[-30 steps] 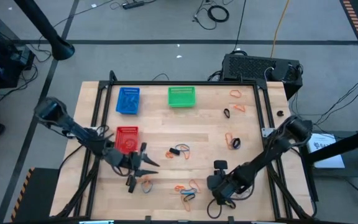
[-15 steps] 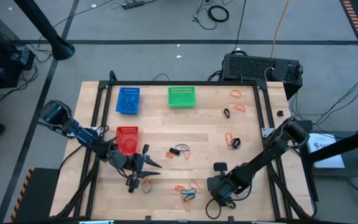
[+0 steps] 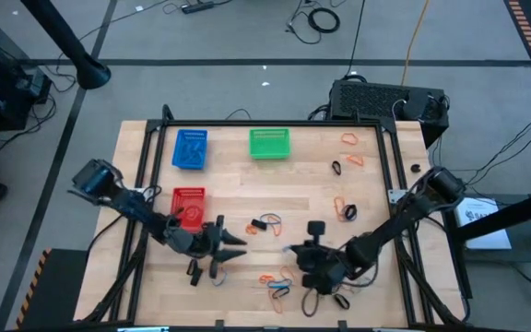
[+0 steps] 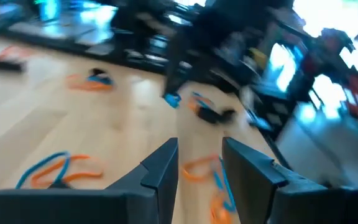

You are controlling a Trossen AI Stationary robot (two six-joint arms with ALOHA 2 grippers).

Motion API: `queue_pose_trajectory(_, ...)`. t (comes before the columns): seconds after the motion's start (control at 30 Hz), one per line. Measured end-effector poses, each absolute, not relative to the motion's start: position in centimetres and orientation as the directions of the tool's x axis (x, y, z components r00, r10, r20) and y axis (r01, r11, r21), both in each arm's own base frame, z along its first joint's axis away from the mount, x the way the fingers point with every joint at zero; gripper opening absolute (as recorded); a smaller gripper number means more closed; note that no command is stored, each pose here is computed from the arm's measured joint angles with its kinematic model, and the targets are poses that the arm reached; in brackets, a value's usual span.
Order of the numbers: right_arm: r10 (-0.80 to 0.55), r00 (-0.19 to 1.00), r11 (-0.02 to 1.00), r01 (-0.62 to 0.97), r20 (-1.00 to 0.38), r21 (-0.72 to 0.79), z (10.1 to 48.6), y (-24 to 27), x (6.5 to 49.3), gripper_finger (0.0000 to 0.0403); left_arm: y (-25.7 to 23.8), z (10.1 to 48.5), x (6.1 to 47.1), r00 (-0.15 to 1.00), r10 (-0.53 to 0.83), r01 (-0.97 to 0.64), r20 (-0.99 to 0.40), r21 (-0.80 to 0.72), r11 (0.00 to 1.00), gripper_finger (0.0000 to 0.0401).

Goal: Sort rubber bands into baskets
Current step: Put the blue rubber band into the blue bin

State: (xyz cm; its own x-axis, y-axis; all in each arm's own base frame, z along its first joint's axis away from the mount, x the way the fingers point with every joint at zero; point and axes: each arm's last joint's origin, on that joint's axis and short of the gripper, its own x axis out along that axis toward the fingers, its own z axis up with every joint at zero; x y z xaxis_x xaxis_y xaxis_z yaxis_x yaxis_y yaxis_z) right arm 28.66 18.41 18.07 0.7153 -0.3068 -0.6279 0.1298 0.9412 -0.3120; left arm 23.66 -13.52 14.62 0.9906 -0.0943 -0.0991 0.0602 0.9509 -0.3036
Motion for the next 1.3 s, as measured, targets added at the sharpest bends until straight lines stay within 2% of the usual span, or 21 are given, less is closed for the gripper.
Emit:
queue_pose_trajectory(0.17, -0.299, 0.784, 0.928, 0.106, -0.545, -0.357, 17.7, 17.6, 31.4, 0.0001, -13.0, 13.2, 26.0, 0.993, 0.008, -0.060, -0.121, -0.435, 0.899, 0.0132)
queue_pose_trajectory(0.3, -0.301, 0.796, 0.917, 0.091, -0.525, -0.387, 17.0, 17.1, 32.6, 0.0001, -12.3, 12.5, 27.4, 0.990, 0.050, -0.103, -0.135, -0.418, 0.902, 0.0132)
queue_pose_trajectory(0.43, -0.319, 0.785, 0.910, 0.099, -0.531, -0.401, 16.6, 16.4, 33.0, 0.0000, -12.1, 12.2, 28.2, 0.989, 0.018, -0.071, -0.144, -0.376, 0.924, 0.0132)
queue_pose_trajectory(0.83, -0.343, 0.777, 0.906, 0.126, -0.528, -0.403, 16.7, 15.5, 33.5, 0.0000, -12.4, 13.0, 29.3, 0.991, 0.002, -0.053, -0.133, -0.381, 0.923, 0.0132)
queue_pose_trajectory(1.3, -0.355, 0.784, 0.902, 0.144, -0.509, -0.406, 16.9, 14.7, 34.1, 0.0000, -11.1, 12.6, 29.8, 0.983, 0.068, -0.127, -0.170, -0.366, 0.922, 0.0132)
